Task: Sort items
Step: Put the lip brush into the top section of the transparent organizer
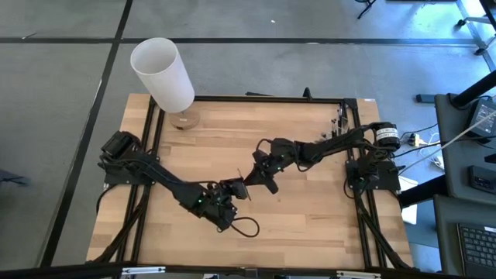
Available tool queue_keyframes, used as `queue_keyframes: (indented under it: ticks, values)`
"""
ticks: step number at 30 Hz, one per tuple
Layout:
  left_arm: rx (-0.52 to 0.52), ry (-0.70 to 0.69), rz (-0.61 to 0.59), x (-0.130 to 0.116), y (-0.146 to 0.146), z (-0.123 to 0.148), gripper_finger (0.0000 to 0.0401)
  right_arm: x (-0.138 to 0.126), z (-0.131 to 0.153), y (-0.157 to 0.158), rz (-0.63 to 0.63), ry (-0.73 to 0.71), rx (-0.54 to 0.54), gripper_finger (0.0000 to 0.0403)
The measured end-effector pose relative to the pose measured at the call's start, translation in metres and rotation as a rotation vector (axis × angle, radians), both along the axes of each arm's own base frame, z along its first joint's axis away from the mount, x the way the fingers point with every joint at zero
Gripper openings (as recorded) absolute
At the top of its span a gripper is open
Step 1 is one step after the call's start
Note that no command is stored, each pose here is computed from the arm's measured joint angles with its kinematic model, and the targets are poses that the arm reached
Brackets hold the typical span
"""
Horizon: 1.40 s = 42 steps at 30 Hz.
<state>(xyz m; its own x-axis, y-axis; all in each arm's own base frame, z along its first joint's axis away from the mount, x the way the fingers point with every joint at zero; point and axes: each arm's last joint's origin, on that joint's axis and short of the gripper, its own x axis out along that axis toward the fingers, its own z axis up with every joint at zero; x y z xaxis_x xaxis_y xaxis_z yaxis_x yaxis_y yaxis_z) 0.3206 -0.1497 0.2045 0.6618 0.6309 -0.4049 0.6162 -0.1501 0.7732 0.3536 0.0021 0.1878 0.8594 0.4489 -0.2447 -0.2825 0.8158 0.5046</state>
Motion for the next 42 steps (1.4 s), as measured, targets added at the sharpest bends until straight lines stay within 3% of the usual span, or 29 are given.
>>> queue_keyframes:
  ticks: [17, 25, 34, 42]
  values:
    - [-0.005, -0.02, 0.016, 0.001, 0.002, 0.002, 0.0026, 0.001, 0.0, -0.002, -0.056, 0.006, 0.006, 0.0061]
    - [-0.077, -0.085, 0.097, 0.006, 0.013, 0.001, 0.0027, 0.0, -0.001, -0.002, -0.049, 0.019, 0.014, 0.001]
    - [-0.141, -0.131, 0.134, 0.007, 0.017, 0.0, 0.0036, 0.0, -0.001, -0.003, -0.07, 0.022, 0.011, 0.0008]
    - [-0.256, -0.239, 0.23, 0.005, 0.019, -0.002, 0.0079, 0.001, -0.001, -0.005, -0.117, 0.013, -0.001, 0.0006]
